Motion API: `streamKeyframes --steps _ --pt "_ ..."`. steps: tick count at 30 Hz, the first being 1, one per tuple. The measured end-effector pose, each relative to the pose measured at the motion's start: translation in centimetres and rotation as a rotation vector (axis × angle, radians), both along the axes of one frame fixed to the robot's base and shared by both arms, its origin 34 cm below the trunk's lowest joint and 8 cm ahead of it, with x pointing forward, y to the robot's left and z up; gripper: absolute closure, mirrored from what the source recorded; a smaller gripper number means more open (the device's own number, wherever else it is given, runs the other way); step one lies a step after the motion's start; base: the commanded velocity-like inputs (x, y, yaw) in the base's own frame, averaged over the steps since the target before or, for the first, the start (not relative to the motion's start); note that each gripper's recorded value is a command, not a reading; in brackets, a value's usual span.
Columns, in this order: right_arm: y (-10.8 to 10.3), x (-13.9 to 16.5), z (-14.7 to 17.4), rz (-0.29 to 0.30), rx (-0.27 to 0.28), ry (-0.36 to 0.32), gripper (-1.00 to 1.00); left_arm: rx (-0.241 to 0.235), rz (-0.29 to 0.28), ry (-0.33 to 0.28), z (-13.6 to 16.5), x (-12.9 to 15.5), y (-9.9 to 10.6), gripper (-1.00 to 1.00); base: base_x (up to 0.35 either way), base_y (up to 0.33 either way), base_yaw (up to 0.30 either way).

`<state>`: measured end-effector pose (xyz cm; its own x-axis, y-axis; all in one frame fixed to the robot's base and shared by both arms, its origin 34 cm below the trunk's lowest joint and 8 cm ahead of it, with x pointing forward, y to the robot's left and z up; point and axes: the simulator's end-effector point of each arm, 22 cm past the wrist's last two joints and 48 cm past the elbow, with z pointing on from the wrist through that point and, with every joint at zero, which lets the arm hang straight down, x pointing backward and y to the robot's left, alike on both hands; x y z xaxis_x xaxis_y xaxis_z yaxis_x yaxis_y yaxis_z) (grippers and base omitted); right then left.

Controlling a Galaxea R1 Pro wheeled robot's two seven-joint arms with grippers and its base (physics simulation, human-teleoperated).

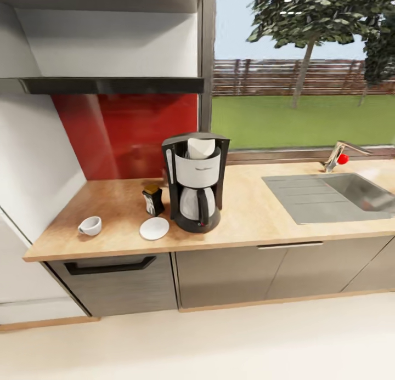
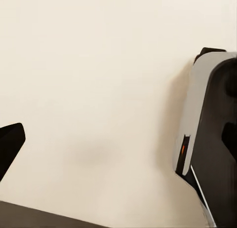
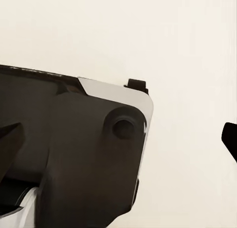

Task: Set up a coffee station on the kitchen countertop: keep the coffee maker on the countertop, move the bottle of coffee from the kitchen shelf to the counter next to the coffee maker, place a paper coffee filter on top of the coffee maker, put the saucer next to the coffee maker with the coffee cup on the saucer, and place the electric kettle next to the coffee maker.

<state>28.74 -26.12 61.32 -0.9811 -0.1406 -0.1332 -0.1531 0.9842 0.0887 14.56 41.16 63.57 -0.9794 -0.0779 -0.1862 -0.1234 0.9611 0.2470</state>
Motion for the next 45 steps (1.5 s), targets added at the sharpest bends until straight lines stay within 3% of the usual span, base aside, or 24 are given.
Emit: streamKeyframes --steps 3,6,12,16,22,45 --pt "-0.1 0.0 0.0 -0.002 -0.002 0.000 -1.00 -0.011 -0.002 0.008 -0.2 -0.4 -0.9 -1.00 0.235 -0.199 -0.291" --pt "-1.7 0.0 0.0 -0.006 -0.021 0.000 -1.00 -0.020 0.003 0.029 -0.3 -1.2 -1.5 -1.00 0.241 -0.194 -0.298" --pt "-3.5 0.2 0.2 -0.089 -0.032 -0.005 -1.00 -0.035 0.021 0.169 -0.5 -5.3 -1.9 -1.00 0.243 -0.193 -0.300" --pt "-3.5 0.3 0.2 -0.105 -0.030 -0.006 -1.00 -0.041 0.017 0.203 -0.6 -6.1 -2.2 -1.00 0.236 -0.206 -0.300" --pt "-3.5 0.3 0.2 -0.107 -0.030 -0.006 -1.00 -0.067 0.005 0.207 -0.9 -6.1 -4.3 -1.00 0.183 -0.255 -0.300" --pt "-3.5 0.4 0.3 -0.107 -0.029 -0.011 -1.00 -0.069 0.008 0.202 -0.9 -5.9 -4.4 -1.00 0.134 -0.290 -0.299"
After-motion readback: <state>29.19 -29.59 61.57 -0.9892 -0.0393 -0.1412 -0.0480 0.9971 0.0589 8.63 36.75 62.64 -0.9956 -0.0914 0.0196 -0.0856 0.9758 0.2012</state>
